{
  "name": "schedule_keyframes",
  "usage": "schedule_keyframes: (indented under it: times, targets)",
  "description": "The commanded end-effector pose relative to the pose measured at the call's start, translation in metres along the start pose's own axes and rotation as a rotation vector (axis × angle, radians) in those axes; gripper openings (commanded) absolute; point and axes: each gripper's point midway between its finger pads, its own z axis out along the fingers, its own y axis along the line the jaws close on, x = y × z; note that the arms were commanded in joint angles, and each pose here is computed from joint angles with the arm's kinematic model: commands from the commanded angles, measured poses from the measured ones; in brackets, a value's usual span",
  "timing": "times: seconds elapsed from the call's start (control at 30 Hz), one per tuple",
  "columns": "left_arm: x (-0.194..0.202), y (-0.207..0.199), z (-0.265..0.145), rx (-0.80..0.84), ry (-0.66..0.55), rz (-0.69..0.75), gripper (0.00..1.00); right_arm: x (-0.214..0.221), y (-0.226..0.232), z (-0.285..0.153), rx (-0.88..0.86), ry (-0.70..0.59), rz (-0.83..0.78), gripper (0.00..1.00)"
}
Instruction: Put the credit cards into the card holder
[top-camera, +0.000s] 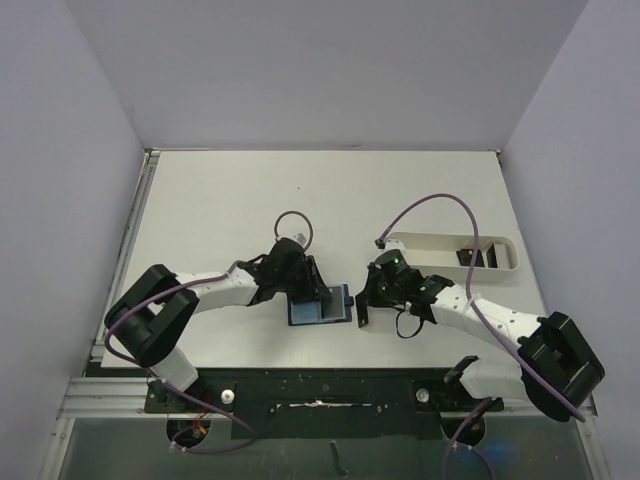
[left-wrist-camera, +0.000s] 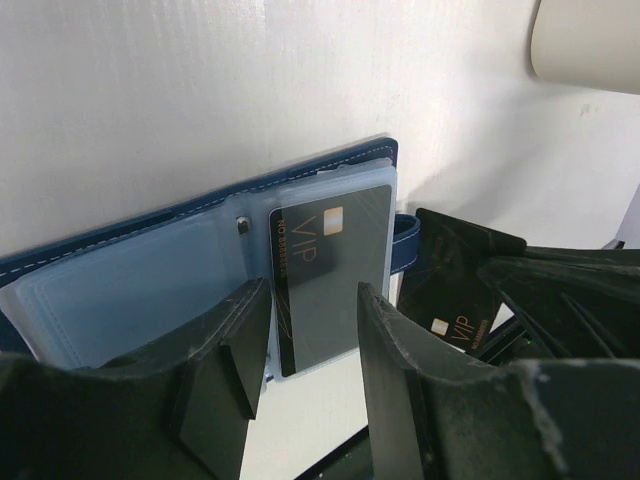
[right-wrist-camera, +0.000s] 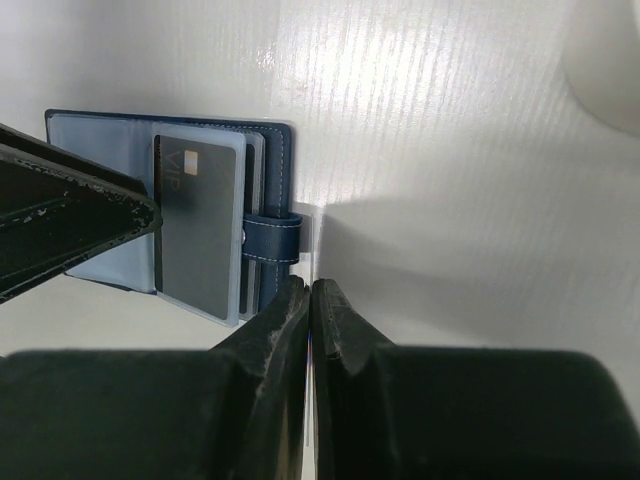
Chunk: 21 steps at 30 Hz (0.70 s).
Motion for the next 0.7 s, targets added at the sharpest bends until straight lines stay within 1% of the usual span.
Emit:
schedule_keyframes:
  times: [0.0, 0.27, 0.47, 0.57, 0.67]
  targets:
    - [-0.014, -0.027, -0.009, 0.077, -0.043, 0.015, 0.39, -0.022, 0.006, -0.013, 0.002, -0.078, -0.019, 0.00]
    - [-0.003, -0.028, 0.001, 0.121, 0.004, -0.008, 0.39, -0.019, 0.013, -0.004, -0.031, -0.055, -0.024, 0.00]
    - [0.000, -0.035, 0.001, 0.153, 0.023, -0.035, 0.36, -0.019, 0.012, -0.005, -0.024, -0.054, -0.023, 0.00]
    - [-0.001, -0.037, -0.004, 0.160, 0.014, -0.029, 0.35, -0.023, 0.008, -0.010, 0.000, -0.071, -0.027, 0.00]
    - [-0.012, -0.031, -0.012, 0.112, -0.030, 0.003, 0.36, -0.030, 0.003, -0.020, 0.030, -0.099, -0.034, 0.00]
